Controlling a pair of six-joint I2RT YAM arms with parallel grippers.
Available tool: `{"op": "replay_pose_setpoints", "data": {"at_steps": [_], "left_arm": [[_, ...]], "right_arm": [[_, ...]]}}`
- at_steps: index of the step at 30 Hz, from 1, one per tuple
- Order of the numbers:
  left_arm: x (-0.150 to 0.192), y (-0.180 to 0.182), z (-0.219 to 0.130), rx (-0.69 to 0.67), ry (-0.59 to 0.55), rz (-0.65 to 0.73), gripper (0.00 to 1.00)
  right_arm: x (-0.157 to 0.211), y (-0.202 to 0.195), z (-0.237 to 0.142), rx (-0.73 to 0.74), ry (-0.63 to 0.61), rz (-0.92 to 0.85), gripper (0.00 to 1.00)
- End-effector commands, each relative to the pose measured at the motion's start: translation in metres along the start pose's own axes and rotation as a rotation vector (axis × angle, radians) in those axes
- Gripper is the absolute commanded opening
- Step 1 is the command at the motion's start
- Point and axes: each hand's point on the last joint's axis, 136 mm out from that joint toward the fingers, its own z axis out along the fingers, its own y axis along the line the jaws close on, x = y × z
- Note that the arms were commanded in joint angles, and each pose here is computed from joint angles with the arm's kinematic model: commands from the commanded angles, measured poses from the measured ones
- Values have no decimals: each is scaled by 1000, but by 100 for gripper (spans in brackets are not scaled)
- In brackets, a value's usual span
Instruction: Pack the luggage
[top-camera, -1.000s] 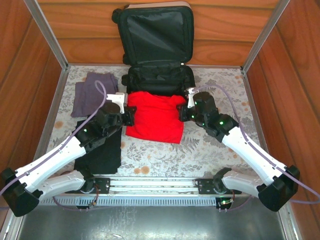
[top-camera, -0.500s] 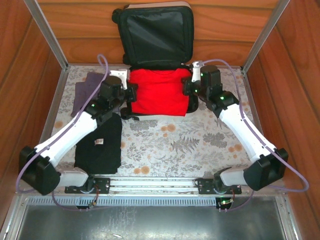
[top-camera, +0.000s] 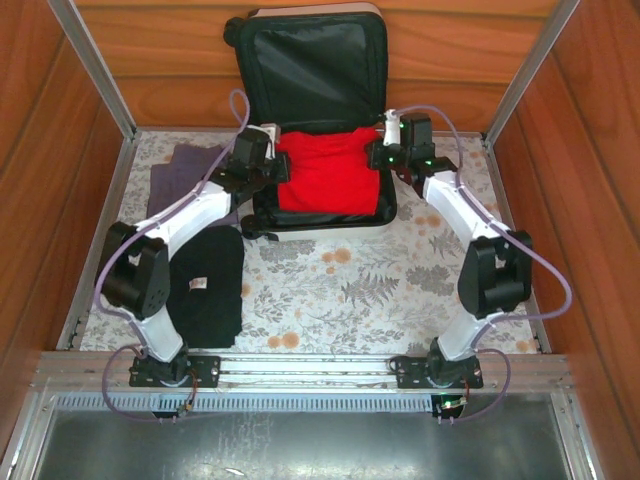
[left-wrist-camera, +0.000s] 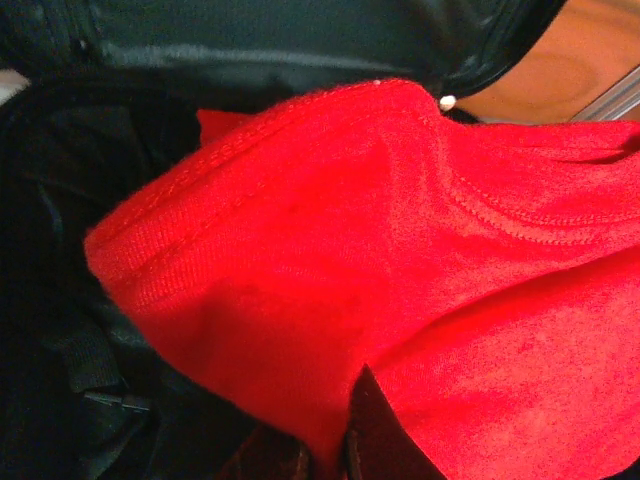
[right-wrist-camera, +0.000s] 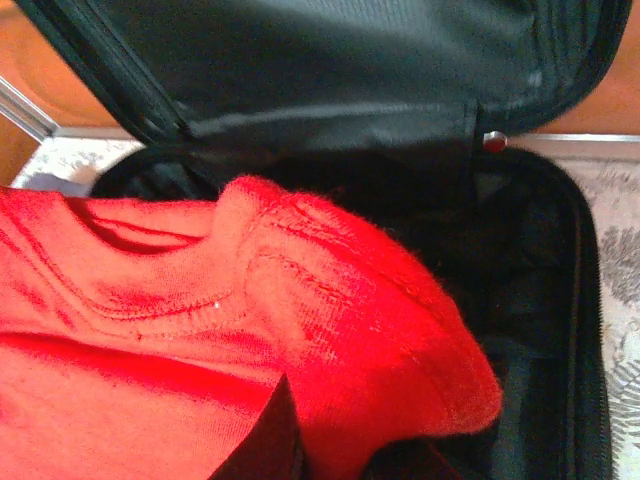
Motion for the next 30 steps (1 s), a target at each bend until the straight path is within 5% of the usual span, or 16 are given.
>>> {"op": "replay_pose_setpoints", "data": {"at_steps": [1,12,14,16,19,24,30], "left_arm": [[-2,6,16,14,15,10,0],[28,58,73,-74,115,-43,0],[26,69,79,-101,116,-52,20],[20,77,84,-114,111,-59,56],[2,81,81,-130,83,-41,76],[-30,77,59,-166,26,57,100],[-64,69,8,-213,-68,148,100]], "right_arm": [[-15,-6,13,-34,-48,-16,0],[16,-30,94,-59,26,-5,0],[18,-34,105,-56,36,-3,15],[16,-38,113,-39,46,-8,48],[5,-47,110,28,49,-27,71],[-23,-57,80,153,22,-97,83],[-45,-52,31,224,0,-147,84]]}}
